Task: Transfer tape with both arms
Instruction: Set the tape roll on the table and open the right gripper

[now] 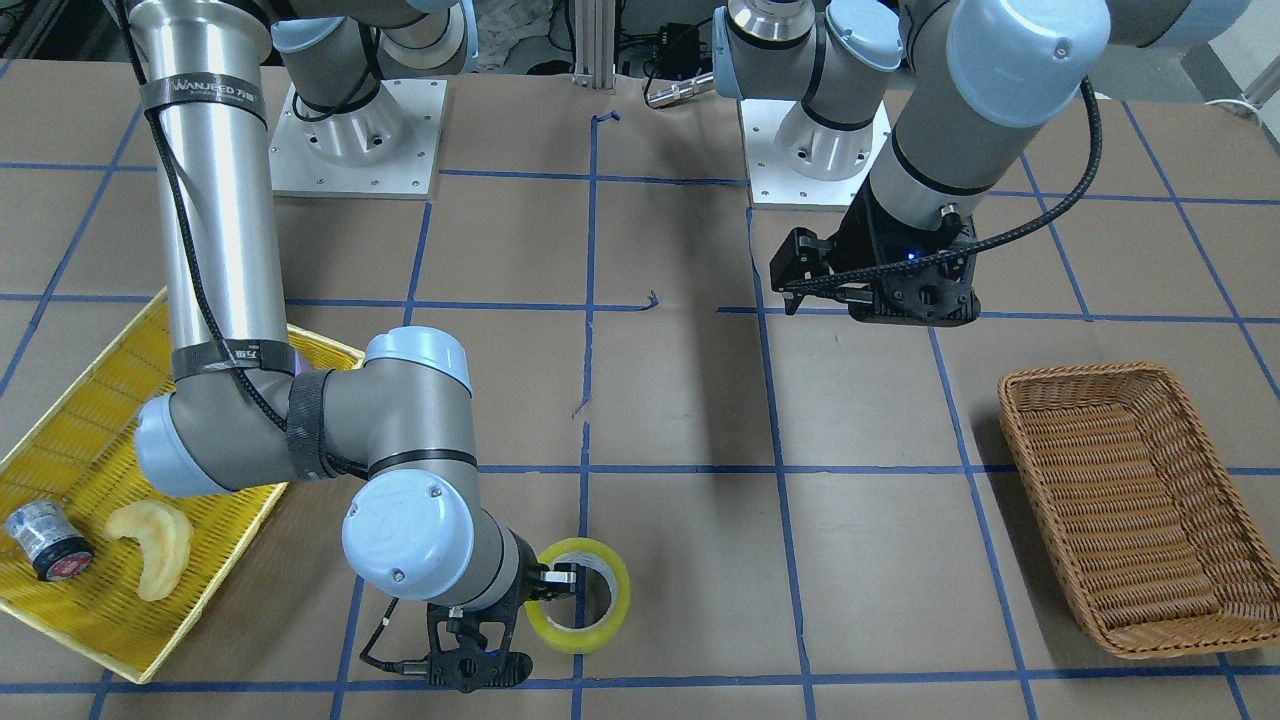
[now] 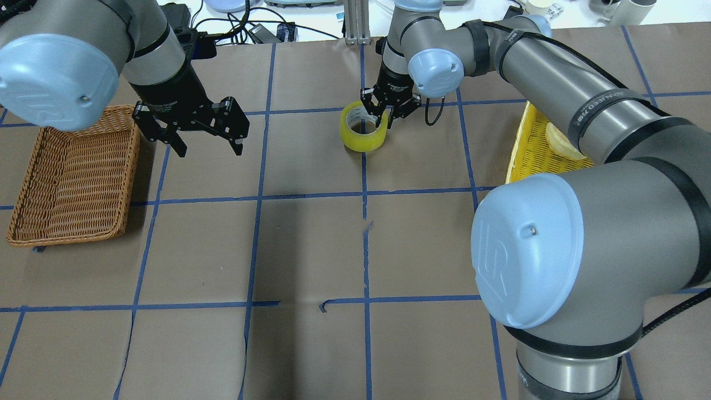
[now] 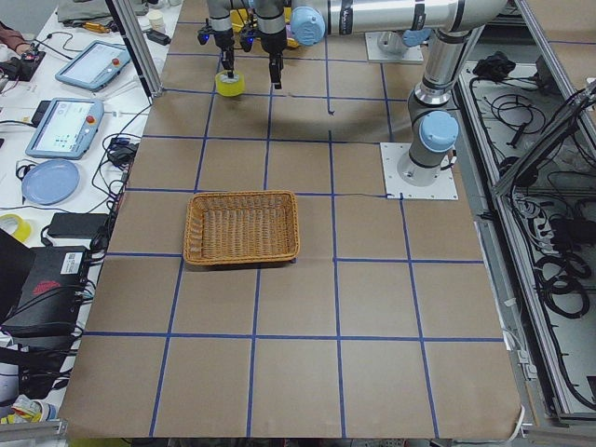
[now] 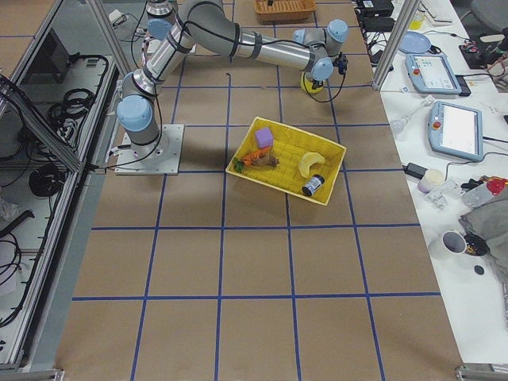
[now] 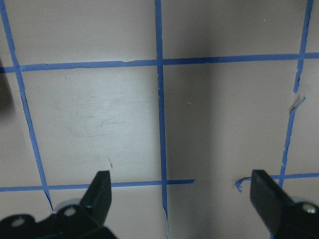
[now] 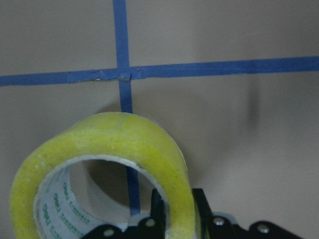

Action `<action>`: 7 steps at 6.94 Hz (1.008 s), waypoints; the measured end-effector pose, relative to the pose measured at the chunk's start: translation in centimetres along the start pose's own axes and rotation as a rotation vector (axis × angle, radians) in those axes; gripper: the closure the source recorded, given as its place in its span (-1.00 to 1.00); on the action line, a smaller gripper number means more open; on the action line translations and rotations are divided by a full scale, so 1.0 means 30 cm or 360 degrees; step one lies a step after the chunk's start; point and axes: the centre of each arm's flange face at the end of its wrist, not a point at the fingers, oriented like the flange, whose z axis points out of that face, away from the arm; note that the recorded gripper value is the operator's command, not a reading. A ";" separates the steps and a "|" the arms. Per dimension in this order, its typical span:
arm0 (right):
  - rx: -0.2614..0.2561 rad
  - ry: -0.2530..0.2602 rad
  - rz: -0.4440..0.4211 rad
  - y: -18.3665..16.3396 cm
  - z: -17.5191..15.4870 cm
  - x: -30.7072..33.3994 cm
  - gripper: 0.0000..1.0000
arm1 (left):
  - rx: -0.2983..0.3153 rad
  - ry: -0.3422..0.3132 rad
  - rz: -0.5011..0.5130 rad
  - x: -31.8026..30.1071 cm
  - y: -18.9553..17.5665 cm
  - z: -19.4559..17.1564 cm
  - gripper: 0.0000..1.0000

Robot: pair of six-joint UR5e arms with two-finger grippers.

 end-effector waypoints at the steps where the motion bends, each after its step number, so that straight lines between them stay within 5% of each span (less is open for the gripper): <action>1: -0.0003 0.0012 -0.0002 0.003 -0.004 0.002 -1.00 | 0.0000 -0.0001 0.0001 0.000 0.000 0.000 -1.00; 3: 0.0011 0.0103 -0.0026 0.052 -0.148 0.011 -1.00 | 0.0018 -0.0006 0.0000 -0.003 -0.007 -0.006 -1.00; 7: 0.0088 0.0303 -0.0049 0.428 -0.752 0.272 -1.00 | 0.0257 0.0010 -0.0012 0.013 -0.130 0.016 -1.00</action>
